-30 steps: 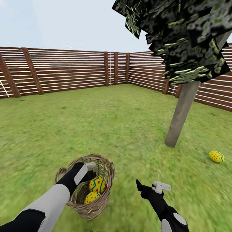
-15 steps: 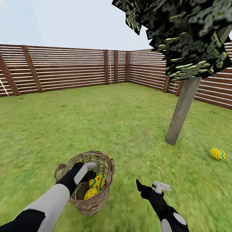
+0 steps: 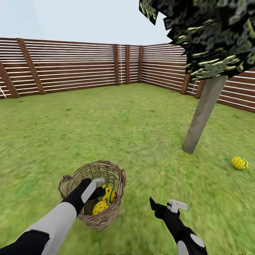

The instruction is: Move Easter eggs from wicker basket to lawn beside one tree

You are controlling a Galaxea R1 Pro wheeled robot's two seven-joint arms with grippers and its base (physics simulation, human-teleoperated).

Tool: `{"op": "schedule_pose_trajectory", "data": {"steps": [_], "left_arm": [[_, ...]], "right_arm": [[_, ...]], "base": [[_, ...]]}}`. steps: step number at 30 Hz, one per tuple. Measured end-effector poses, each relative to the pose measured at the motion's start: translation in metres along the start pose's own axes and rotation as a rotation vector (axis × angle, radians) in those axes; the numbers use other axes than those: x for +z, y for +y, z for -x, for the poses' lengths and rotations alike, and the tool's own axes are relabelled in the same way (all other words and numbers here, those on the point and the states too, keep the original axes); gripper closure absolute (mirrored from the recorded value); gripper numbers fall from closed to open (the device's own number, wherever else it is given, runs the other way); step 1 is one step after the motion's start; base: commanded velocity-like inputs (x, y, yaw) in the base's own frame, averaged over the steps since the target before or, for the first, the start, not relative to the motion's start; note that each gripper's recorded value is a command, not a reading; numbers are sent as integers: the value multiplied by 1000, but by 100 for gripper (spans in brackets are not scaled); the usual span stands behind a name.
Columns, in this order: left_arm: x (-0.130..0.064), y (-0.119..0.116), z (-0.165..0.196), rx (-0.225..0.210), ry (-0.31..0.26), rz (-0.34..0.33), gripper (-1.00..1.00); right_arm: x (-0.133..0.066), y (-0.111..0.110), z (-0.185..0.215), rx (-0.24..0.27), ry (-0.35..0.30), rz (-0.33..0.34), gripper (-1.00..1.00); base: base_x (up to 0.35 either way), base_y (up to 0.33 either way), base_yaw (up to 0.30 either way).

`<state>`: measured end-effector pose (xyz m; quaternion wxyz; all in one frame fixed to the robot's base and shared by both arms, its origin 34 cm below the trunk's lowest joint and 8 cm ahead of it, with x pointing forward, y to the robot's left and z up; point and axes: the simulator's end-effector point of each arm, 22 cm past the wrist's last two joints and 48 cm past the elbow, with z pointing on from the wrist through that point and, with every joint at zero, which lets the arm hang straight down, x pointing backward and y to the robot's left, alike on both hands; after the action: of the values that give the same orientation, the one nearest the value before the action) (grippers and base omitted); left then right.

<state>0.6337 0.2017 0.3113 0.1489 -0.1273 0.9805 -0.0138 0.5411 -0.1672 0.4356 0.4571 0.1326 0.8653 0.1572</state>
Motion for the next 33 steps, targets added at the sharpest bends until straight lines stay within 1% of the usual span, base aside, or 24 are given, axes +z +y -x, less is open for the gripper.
{"op": "schedule_pose_trajectory", "data": {"steps": [9, 23, 33], "left_arm": [[18, -3, -12, -3, 29, -20, -100], [45, 1, -29, -10, 66, -12, -100], [43, -2, -23, -11, 51, -20, -100]], "right_arm": [[7, -7, -15, 6, 33, -14, -100], [17, -18, -38, 14, 85, -34, -100], [17, -18, -38, 14, 85, -34, -100]], "base": [[0, 0, 0], [0, 0, 0], [0, 0, 0]]}}
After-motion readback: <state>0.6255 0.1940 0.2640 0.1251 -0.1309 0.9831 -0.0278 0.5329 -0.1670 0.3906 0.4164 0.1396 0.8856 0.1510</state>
